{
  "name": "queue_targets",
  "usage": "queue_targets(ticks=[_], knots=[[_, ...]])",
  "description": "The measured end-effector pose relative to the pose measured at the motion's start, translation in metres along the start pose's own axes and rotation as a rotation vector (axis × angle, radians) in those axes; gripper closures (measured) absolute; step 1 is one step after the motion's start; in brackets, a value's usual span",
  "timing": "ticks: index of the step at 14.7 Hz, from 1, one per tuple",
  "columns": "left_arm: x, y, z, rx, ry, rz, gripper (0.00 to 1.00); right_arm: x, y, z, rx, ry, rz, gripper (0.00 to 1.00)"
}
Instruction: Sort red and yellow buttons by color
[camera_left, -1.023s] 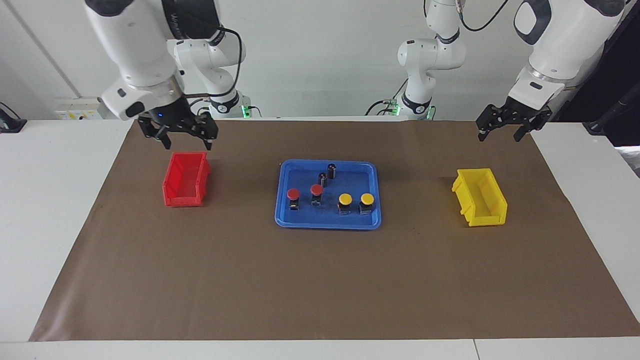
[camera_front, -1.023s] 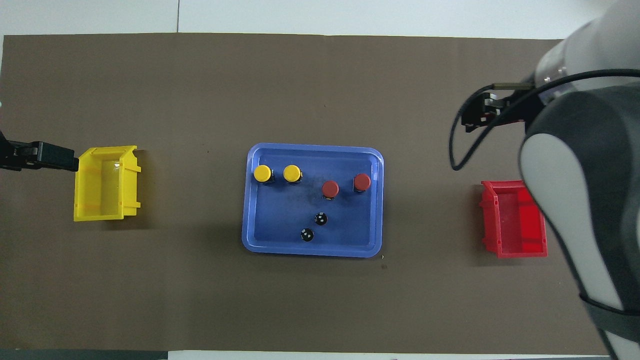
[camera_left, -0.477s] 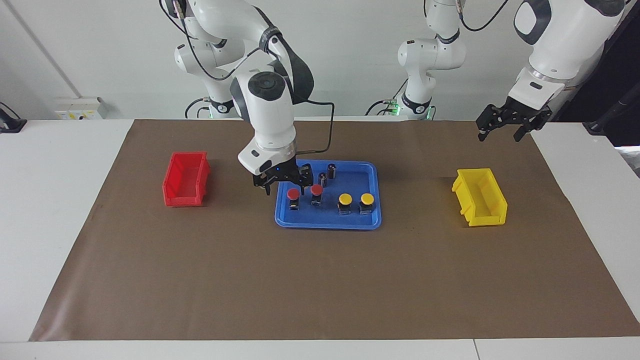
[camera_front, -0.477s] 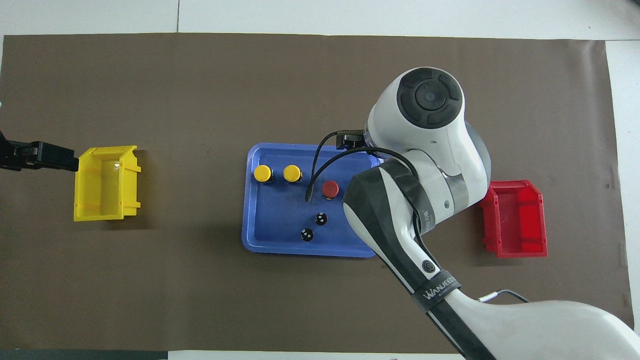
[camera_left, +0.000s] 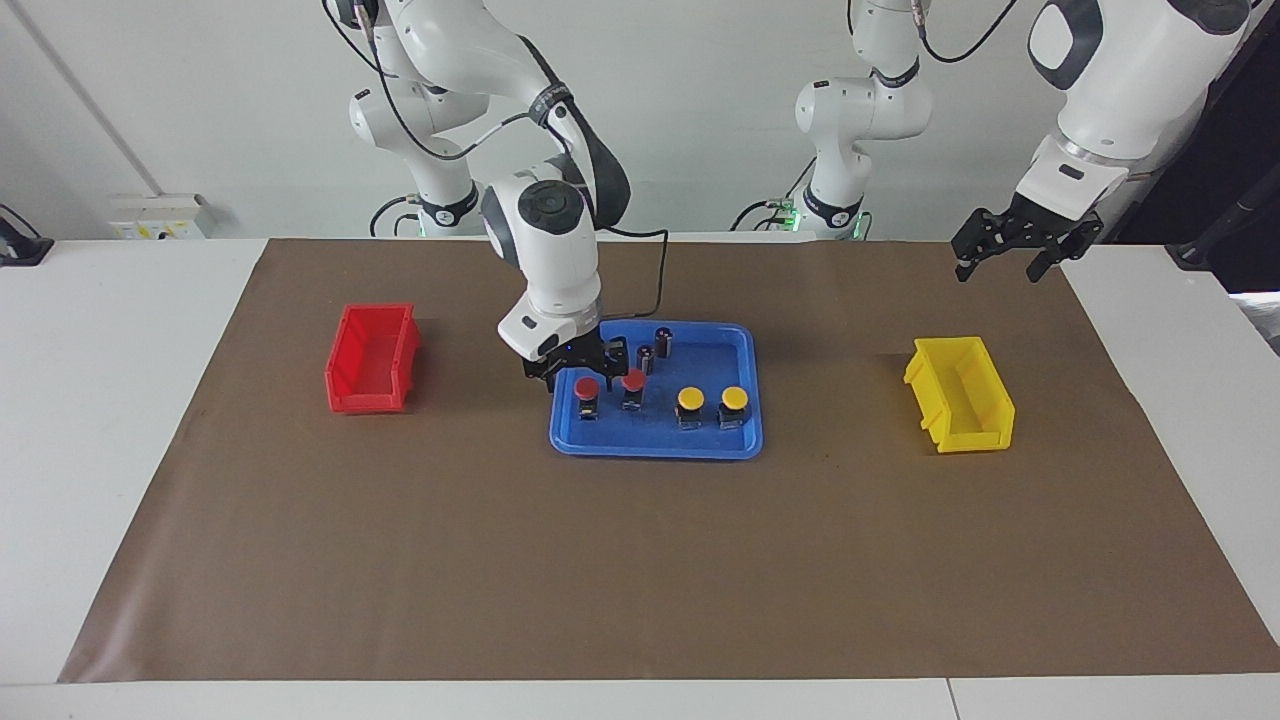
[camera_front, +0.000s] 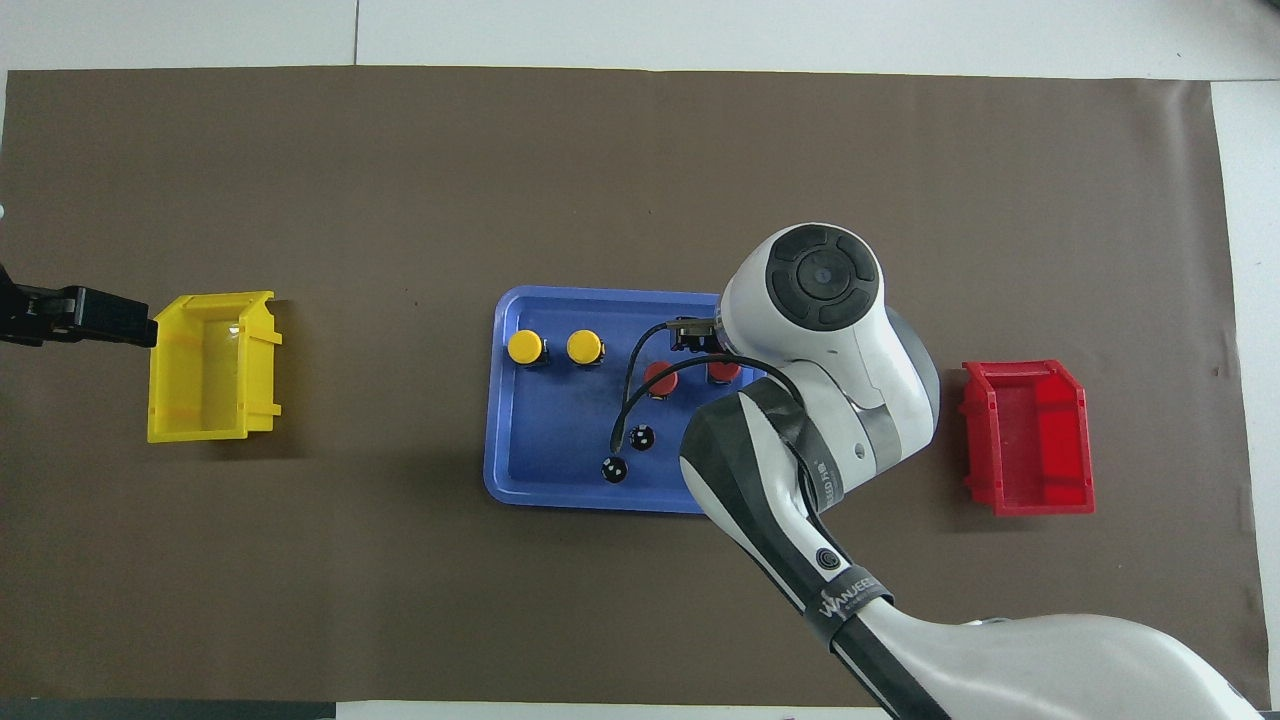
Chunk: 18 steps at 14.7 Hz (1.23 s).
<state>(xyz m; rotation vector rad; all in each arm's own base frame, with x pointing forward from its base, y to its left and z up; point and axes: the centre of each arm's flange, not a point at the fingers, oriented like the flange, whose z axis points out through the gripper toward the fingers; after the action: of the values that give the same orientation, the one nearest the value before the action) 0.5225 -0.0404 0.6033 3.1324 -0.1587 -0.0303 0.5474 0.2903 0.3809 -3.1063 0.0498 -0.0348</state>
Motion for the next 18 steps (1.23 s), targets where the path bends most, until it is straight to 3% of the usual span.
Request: queue_targets(ticks=[3, 15, 18], knots=[[-0.003, -0.005, 0.002, -0.001, -0.026, -0.009, 0.0, -0.004, -0.001, 0.006, 0.017, -0.006, 0.009, 0.15], [-0.003, -0.006, 0.003, -0.001, -0.028, -0.017, 0.0, -0.014, 0.0, 0.023, 0.014, -0.014, 0.006, 0.36], [-0.003, -0.005, 0.007, -0.001, -0.031, -0.015, 0.0, -0.015, 0.001, 0.025, 0.014, -0.014, 0.006, 0.37]])
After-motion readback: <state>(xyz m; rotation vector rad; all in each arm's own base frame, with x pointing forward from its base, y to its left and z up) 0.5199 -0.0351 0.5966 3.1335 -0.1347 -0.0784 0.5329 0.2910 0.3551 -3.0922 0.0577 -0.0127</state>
